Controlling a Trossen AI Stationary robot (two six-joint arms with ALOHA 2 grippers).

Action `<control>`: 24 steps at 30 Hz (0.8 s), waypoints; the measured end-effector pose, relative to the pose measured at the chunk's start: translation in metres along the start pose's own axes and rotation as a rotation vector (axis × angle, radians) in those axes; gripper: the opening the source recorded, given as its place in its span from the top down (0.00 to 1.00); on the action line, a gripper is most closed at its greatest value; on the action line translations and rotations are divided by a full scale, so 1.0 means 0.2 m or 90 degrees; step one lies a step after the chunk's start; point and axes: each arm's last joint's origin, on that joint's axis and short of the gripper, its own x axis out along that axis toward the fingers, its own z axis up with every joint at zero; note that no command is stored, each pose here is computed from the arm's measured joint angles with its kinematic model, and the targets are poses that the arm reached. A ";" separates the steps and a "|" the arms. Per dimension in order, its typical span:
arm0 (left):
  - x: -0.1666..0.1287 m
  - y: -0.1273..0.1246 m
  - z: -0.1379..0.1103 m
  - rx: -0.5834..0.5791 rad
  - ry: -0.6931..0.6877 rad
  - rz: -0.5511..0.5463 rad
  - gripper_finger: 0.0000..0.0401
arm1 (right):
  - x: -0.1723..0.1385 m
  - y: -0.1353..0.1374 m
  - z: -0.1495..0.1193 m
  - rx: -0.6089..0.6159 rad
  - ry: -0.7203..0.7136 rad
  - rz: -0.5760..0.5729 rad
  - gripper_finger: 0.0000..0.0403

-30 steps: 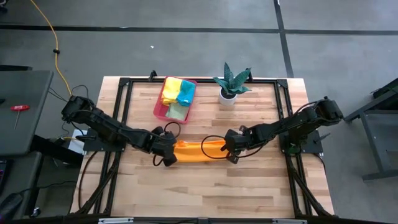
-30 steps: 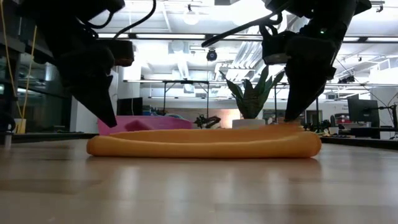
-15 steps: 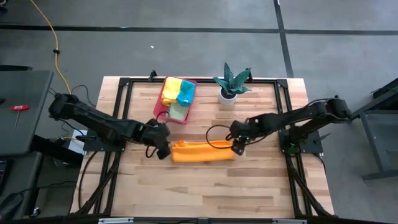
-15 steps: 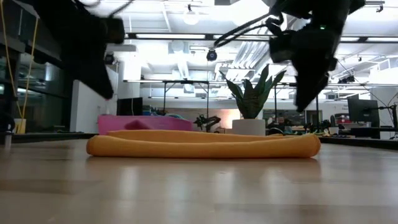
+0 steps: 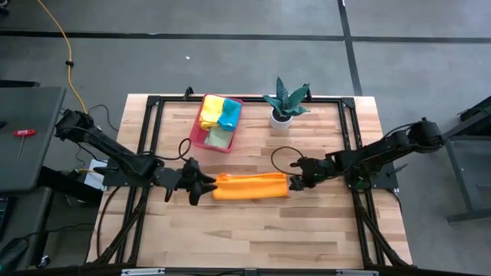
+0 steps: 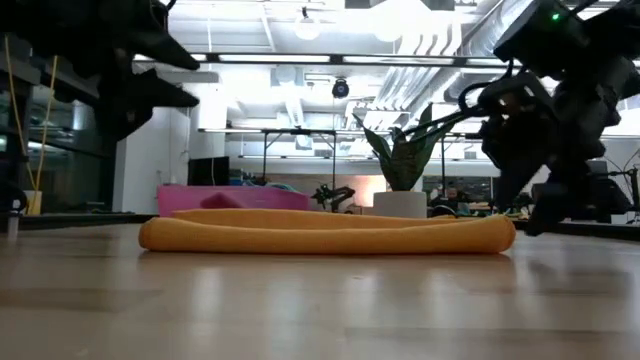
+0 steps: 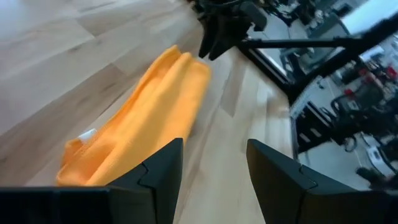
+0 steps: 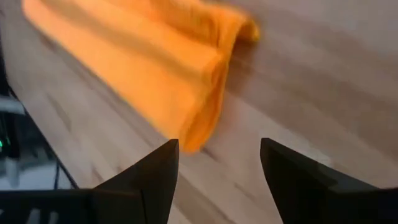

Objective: Fold microfiber towels
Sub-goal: Fold the orange microfiber cloth

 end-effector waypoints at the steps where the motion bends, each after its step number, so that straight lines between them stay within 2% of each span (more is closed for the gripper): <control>1: 0.00 0.00 0.00 -0.005 -0.005 0.009 0.58 | 0.00 0.00 0.00 0.006 -0.016 0.001 0.46; 6: 0.00 0.00 0.00 -0.007 -0.018 0.013 0.58 | 0.04 0.00 0.01 0.001 -0.050 -0.011 0.46; 16: 0.00 0.00 0.00 -0.005 -0.021 0.020 0.58 | 0.16 0.02 0.03 0.009 -0.054 0.027 0.46; 24: 0.00 0.01 0.00 -0.002 -0.019 0.025 0.58 | 0.24 0.07 0.05 0.000 -0.061 0.016 0.46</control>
